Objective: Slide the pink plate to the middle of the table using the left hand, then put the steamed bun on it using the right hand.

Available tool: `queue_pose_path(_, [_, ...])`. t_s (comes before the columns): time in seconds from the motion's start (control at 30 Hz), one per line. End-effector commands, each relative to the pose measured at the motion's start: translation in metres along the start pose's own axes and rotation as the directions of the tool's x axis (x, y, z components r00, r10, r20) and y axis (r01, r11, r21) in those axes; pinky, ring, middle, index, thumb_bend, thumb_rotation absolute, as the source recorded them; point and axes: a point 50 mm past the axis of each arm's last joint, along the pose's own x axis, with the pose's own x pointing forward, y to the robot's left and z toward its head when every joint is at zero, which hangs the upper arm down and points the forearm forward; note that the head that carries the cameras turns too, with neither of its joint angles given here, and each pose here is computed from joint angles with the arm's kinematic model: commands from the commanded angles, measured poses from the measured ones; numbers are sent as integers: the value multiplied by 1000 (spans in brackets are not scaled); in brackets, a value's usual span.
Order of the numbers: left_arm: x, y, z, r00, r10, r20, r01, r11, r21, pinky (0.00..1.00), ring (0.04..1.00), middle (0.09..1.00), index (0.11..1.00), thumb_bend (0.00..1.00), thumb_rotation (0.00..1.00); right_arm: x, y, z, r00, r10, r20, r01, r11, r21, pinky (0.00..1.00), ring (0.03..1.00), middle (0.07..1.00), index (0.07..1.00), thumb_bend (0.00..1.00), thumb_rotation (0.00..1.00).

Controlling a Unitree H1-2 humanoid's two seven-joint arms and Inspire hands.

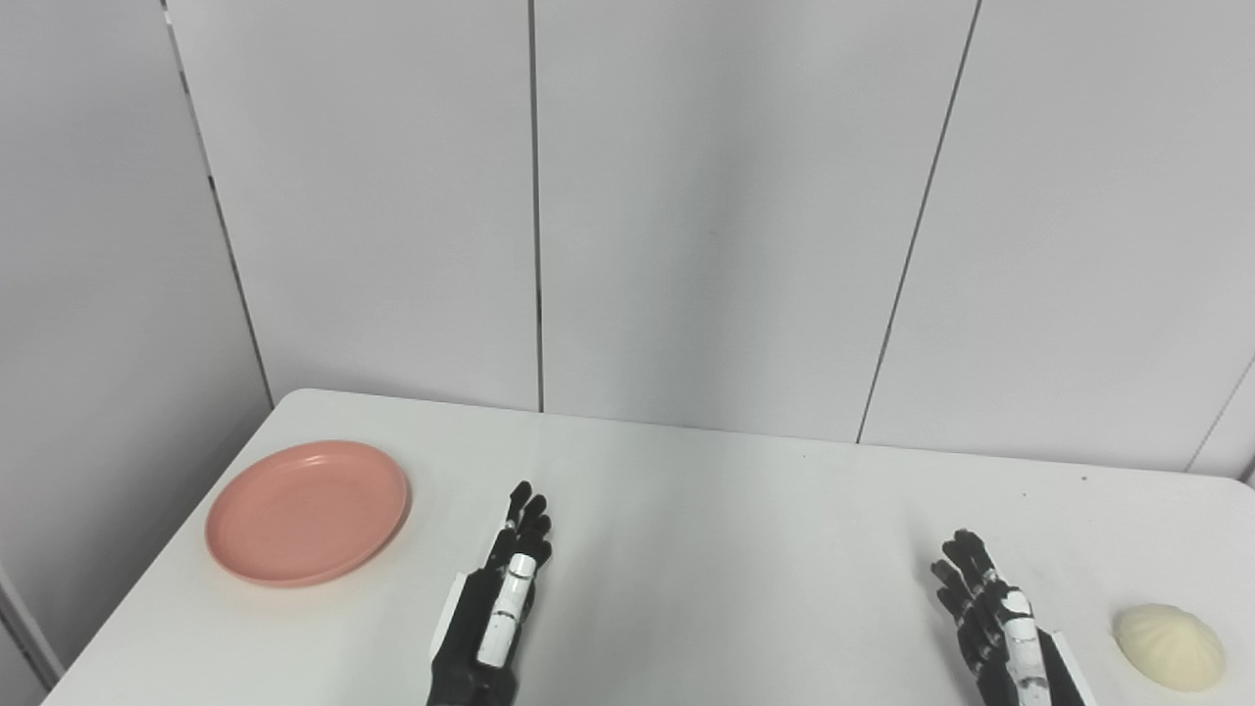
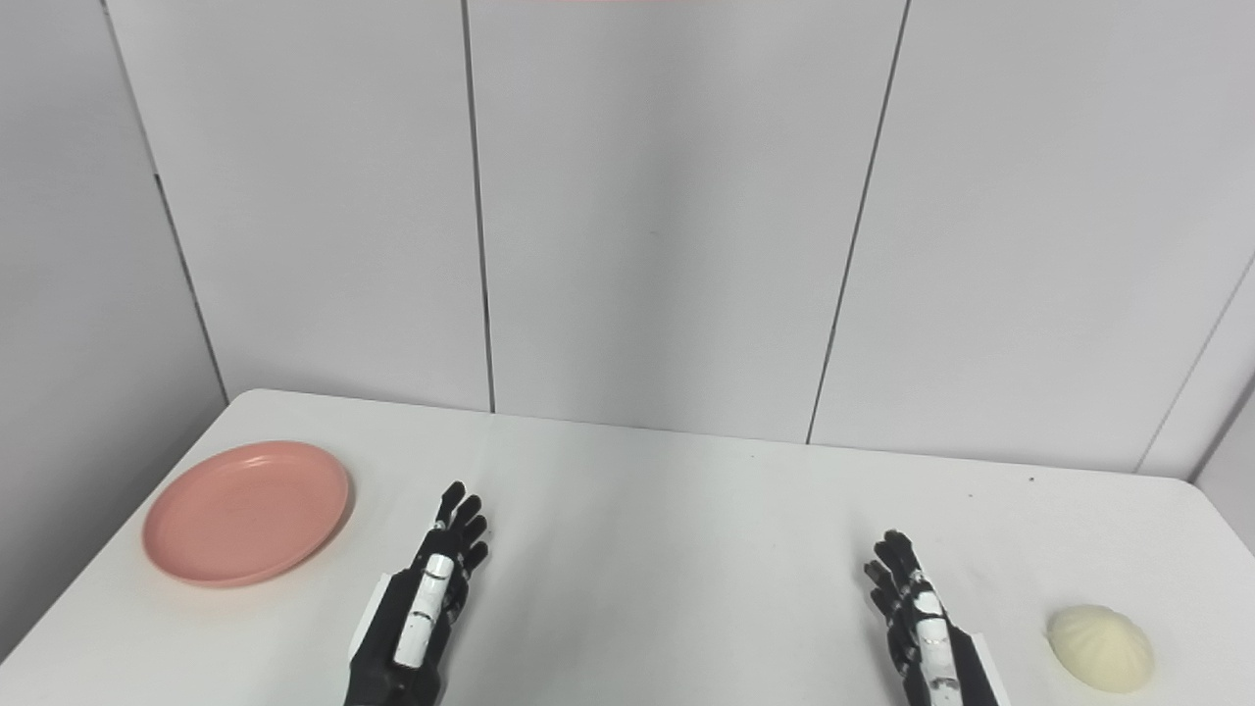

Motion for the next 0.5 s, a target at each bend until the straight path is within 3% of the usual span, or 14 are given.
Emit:
queue_pose_path(0.0, [9, -1, 23, 993, -23, 112, 24, 1000, -12, 1000, 998, 1000, 1000, 652, 855, -15, 7, -18, 1000, -14, -23, 14, 999, 30, 1000, 949, 953, 952, 776, 978])
queue_pose_path(0.2, [29, 3, 55, 970, -35, 241, 30, 999, 24, 982, 957, 992, 1000, 702, 837, -13, 6, -20, 1000, -9, -25, 10, 999, 31, 1000, 954, 964, 966, 773, 982])
queue_pose_path(0.47, [74, 35, 116, 931, 52, 362, -56, 998, 0, 959, 966, 994, 1000, 818, 833, -15, 6, -20, 999, -23, -32, 25, 999, 43, 1000, 951, 956, 961, 784, 977])
